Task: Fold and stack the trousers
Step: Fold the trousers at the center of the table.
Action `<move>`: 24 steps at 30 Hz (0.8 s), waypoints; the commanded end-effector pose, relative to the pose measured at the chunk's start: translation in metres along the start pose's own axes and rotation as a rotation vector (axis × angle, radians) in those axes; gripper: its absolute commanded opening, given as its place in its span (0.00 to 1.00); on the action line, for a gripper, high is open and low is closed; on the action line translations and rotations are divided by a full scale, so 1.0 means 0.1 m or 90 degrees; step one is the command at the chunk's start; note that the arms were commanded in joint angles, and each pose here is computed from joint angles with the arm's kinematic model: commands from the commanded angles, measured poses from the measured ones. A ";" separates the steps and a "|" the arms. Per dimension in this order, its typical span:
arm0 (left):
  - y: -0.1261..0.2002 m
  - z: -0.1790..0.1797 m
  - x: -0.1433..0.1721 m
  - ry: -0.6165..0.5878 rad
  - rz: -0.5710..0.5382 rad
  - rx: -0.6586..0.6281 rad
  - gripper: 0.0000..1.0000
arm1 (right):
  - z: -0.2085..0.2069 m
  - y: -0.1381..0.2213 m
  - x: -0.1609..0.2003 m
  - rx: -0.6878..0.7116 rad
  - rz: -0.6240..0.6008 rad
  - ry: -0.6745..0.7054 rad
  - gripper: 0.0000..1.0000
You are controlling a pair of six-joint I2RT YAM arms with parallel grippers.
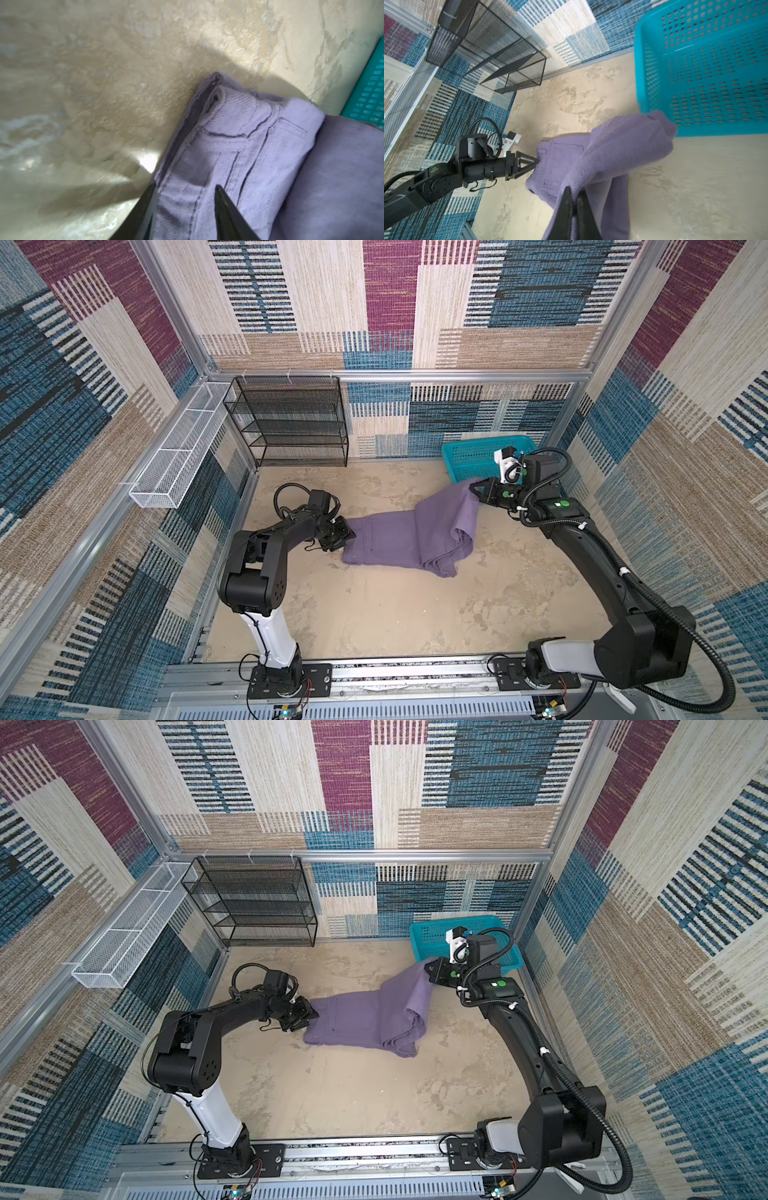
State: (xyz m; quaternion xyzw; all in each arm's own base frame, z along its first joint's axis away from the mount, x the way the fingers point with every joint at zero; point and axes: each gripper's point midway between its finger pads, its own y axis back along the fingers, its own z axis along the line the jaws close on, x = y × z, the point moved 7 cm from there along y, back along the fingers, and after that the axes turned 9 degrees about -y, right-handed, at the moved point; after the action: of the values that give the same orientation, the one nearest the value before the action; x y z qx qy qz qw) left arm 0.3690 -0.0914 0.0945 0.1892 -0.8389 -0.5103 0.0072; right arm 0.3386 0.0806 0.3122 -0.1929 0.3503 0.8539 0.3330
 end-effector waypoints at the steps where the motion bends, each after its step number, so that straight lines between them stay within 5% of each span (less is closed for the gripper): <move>1: 0.01 0.17 0.09 0.003 0.023 -0.079 0.49 | -0.08 0.14 -0.12 0.000 -0.034 0.012 0.00; 14: 0.01 0.17 0.10 0.003 0.030 -0.079 0.48 | -0.45 0.59 -0.60 0.049 -0.136 -0.006 0.00; 24: 0.07 0.11 0.08 -0.001 0.019 -0.072 0.48 | -0.42 0.39 -0.36 -0.031 -0.067 -0.044 0.00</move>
State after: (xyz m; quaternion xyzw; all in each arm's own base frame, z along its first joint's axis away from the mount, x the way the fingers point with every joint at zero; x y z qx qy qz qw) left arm 0.3648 -0.0869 0.0962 0.1865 -0.8271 -0.5301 0.0135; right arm 0.3390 0.0021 0.3137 -0.1655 0.3365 0.8391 0.3941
